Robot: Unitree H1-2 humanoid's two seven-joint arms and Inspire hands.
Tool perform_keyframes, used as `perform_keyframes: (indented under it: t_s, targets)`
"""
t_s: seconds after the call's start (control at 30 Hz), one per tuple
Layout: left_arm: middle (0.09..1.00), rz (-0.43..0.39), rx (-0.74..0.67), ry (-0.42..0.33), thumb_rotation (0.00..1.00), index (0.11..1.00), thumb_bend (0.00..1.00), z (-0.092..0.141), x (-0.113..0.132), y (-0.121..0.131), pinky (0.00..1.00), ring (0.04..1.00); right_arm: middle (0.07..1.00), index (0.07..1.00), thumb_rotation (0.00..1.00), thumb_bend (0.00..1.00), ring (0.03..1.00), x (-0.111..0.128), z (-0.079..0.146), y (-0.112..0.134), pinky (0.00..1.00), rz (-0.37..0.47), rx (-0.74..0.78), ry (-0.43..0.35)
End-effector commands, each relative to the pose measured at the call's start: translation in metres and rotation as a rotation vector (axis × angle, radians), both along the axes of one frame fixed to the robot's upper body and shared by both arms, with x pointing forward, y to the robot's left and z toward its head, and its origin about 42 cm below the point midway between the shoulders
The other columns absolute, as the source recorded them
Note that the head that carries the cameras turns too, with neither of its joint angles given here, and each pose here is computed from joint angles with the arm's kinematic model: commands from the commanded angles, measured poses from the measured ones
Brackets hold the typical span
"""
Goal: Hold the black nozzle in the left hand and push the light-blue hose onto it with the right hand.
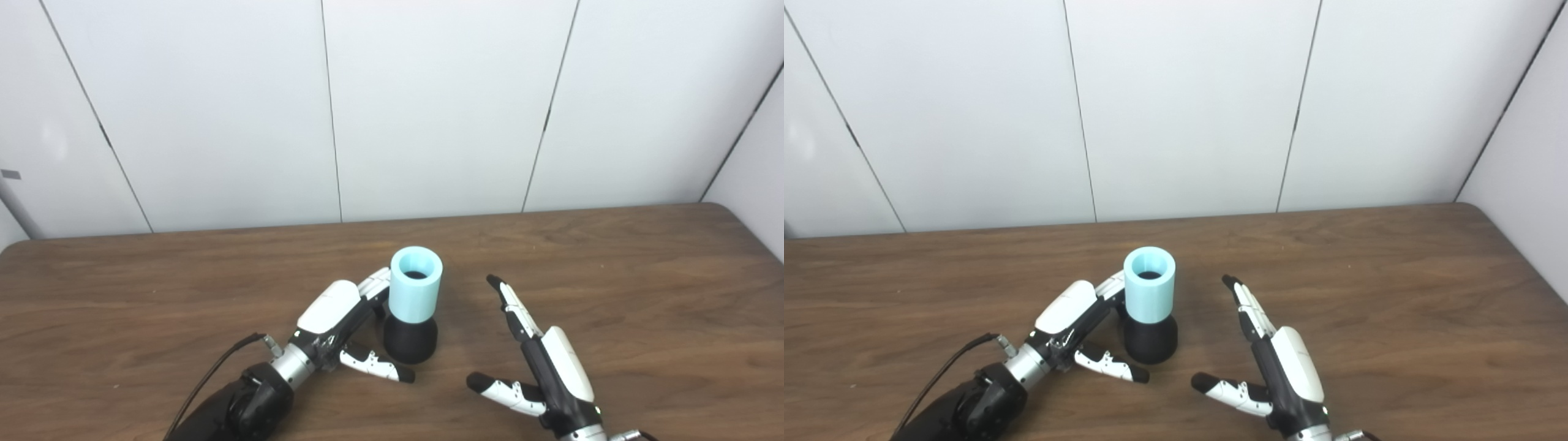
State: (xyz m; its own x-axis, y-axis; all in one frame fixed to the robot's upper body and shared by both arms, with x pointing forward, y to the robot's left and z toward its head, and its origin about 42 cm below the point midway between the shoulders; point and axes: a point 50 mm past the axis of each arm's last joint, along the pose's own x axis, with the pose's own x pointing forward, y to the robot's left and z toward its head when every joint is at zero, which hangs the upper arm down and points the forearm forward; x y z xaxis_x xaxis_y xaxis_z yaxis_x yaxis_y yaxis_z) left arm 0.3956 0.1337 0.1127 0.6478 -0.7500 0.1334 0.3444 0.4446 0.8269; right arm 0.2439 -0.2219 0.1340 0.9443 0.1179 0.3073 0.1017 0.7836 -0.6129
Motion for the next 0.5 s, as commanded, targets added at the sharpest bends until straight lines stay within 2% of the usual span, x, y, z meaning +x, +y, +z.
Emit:
perform_keyframes:
  t_s: [0.0, 0.2, 0.37, 0.47]
  targets:
    - [0.986, -0.033, 0.264, 0.292, 0.45, 0.985, 1.00, -0.090, -0.057, 0.014, 0.97, 0.986, 0.991, 0.983, 0.93, 0.78, 0.973, 0.005, 0.016, 0.001, 0.89, 0.000, 0.022, -0.072]
    - [0.994, -0.007, 0.296, 0.287, 0.43, 0.993, 1.00, -0.091, -0.050, 0.029, 0.98, 0.990, 0.990, 0.983, 0.94, 0.78, 0.972, 0.006, 0.016, 0.001, 0.89, -0.001, 0.015, -0.072]
    - [1.000, 0.062, 0.320, 0.292, 0.44, 1.000, 1.00, -0.085, -0.041, 0.067, 1.00, 1.000, 0.989, 0.981, 0.94, 0.79, 0.971, 0.009, 0.014, 0.001, 0.89, 0.003, 0.025, -0.072]
    - [1.000, 0.111, 0.288, 0.292, 0.39, 1.000, 1.00, -0.075, -0.041, 0.094, 1.00, 1.000, 0.989, 0.981, 0.94, 0.78, 0.970, 0.010, 0.013, 0.000, 0.89, 0.004, 0.025, -0.073]
